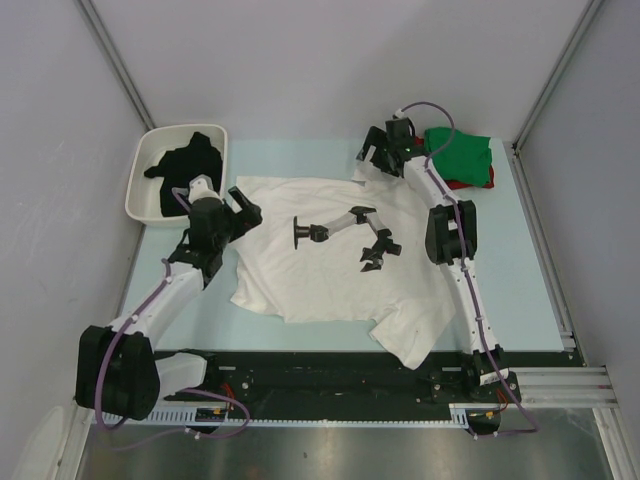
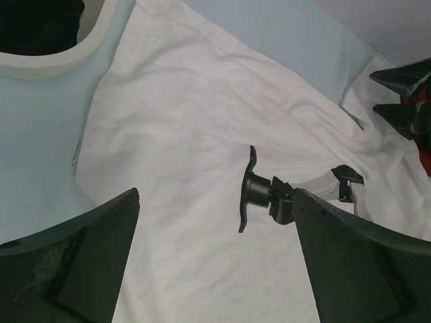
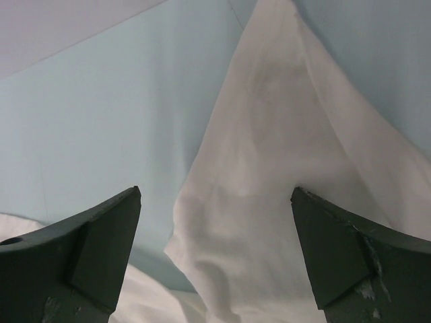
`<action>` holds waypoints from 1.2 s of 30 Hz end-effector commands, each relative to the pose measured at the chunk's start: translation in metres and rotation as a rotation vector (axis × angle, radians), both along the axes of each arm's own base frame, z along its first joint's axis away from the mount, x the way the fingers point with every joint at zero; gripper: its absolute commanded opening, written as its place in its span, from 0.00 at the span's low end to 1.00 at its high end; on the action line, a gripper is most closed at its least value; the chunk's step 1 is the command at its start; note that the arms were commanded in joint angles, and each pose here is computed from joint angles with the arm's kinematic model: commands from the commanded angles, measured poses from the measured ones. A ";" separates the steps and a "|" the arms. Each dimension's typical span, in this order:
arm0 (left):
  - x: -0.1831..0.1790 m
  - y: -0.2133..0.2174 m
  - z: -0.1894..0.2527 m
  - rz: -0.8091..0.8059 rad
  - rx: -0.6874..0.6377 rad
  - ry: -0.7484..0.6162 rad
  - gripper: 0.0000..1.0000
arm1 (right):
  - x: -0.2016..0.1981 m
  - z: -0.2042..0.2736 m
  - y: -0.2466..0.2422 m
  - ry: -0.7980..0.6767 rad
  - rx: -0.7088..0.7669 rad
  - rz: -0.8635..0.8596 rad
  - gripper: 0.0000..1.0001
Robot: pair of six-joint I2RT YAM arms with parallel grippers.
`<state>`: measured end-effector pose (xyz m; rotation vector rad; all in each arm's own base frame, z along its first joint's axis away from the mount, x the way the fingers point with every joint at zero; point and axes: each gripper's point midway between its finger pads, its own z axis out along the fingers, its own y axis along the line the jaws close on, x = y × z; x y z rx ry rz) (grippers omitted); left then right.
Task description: Fold and stack the t-shirts
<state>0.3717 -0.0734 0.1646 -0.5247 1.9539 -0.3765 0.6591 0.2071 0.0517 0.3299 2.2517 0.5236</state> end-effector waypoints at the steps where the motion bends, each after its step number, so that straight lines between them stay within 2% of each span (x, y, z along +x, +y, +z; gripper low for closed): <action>1: 0.010 -0.002 0.015 0.012 -0.024 -0.038 1.00 | -0.002 -0.042 -0.027 0.108 0.002 -0.120 1.00; 15: 0.014 -0.003 0.001 0.006 -0.007 -0.001 1.00 | 0.029 -0.072 -0.088 0.115 0.143 -0.390 1.00; 20: 0.013 -0.002 -0.004 0.008 -0.004 0.017 1.00 | 0.043 -0.072 -0.109 0.075 0.188 -0.470 1.00; 23: 0.007 -0.004 -0.007 0.002 -0.015 0.037 1.00 | 0.054 -0.054 -0.112 0.013 0.219 -0.466 1.00; 24: 0.006 -0.004 -0.004 0.005 -0.020 0.031 1.00 | 0.064 -0.012 -0.111 -0.078 0.241 -0.446 1.00; 25: -0.003 -0.001 -0.007 0.015 -0.014 0.066 1.00 | 0.067 0.008 -0.110 -0.120 0.250 -0.438 1.00; 26: -0.006 0.004 -0.005 0.036 -0.004 0.068 1.00 | 0.061 0.005 -0.111 -0.117 0.240 -0.435 1.00; 27: -0.009 0.006 -0.002 0.045 0.004 0.073 1.00 | 0.067 0.086 -0.112 -0.275 0.285 -0.418 1.00; 30: -0.021 0.010 0.006 0.050 0.015 0.091 1.00 | 0.055 0.161 -0.109 -0.410 0.325 -0.360 1.00; 31: -0.028 0.011 0.002 0.047 0.016 0.126 1.00 | 0.043 0.214 -0.109 -0.478 0.330 -0.335 1.00; 32: -0.033 0.011 0.002 0.047 0.015 0.141 1.00 | 0.034 0.236 -0.104 -0.493 0.342 -0.302 1.00; 33: -0.037 0.008 -0.002 0.034 0.016 0.160 1.00 | 0.022 0.239 -0.097 -0.446 0.332 -0.281 1.00; 34: -0.046 0.009 -0.011 0.029 0.024 0.207 1.00 | 0.003 0.279 -0.093 -0.489 0.318 -0.251 1.00; 35: -0.051 0.008 -0.014 0.024 0.023 0.226 1.00 | -0.009 0.289 -0.090 -0.483 0.303 -0.239 1.00; 36: -0.058 0.007 -0.022 0.011 0.024 0.253 1.00 | -0.024 0.272 -0.087 -0.420 0.273 -0.234 1.00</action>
